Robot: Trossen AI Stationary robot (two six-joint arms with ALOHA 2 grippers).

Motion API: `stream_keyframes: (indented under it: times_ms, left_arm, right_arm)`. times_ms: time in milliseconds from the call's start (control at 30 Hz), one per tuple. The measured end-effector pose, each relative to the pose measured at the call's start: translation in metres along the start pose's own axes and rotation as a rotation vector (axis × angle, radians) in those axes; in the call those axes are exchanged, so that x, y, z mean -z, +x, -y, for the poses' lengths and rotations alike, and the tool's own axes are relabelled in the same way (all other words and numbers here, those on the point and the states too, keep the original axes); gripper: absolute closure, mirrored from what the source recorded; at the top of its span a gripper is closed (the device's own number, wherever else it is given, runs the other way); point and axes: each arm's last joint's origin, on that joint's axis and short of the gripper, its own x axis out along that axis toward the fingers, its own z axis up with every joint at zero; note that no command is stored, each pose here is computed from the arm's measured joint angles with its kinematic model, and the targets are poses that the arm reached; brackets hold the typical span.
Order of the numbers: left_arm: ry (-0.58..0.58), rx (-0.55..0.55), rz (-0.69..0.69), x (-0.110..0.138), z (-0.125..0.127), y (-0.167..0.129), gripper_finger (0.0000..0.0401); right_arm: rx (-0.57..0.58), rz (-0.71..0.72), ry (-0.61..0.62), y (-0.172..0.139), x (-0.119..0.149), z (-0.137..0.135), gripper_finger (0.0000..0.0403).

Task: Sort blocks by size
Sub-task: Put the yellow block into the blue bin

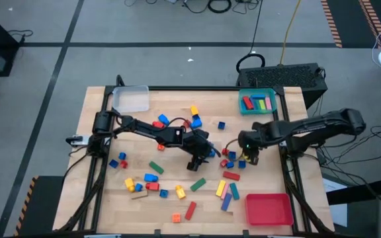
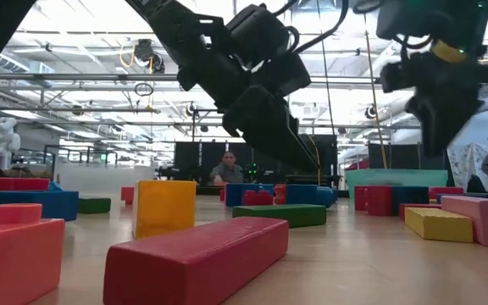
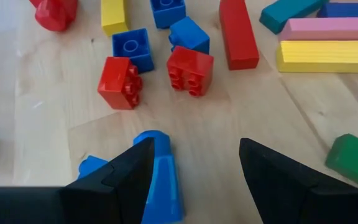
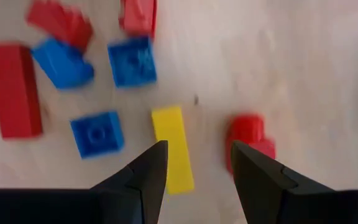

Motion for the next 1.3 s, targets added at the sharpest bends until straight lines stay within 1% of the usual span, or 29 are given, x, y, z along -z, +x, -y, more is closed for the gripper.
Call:
stream_keyframes:
  times_ms: [267, 467, 733, 867, 967, 1067, 1300]
  left_arm:
    - [-0.004, 0.002, -0.002, 0.0, 0.001, 0.0, 0.0164]
    - [-0.007, 0.003, -0.009, 0.001, 0.001, 0.0, 0.0164]
    - [-0.007, 0.004, -0.01, 0.001, 0.001, 0.0, 0.0164]
    - [-0.007, 0.003, -0.009, 0.001, 0.001, 0.0, 0.0164]
    - [-0.007, 0.003, -0.009, 0.001, 0.001, 0.0, 0.0164]
    - [-0.007, 0.003, -0.009, 0.001, 0.001, 0.0, 0.0164]
    - [-0.009, 0.006, -0.018, 0.001, 0.001, 0.0, 0.0164]
  right_arm:
    - [0.028, -0.084, -0.049, 0.013, 0.005, -0.019, 0.0243]
    - [0.066, -0.136, -0.068, 0.033, 0.017, -0.021, 0.0223]
    - [0.029, -0.105, -0.06, 0.06, 0.03, -0.018, 0.0181]
    - [0.018, -0.107, -0.054, 0.063, 0.033, -0.017, 0.0177]
    - [0.015, -0.105, -0.028, 0.063, 0.033, -0.017, 0.0191]
    - [0.005, -0.101, -0.011, 0.064, 0.033, -0.018, 0.0218]
    - [-0.007, -0.095, 0.009, 0.064, 0.031, -0.018, 0.0315]
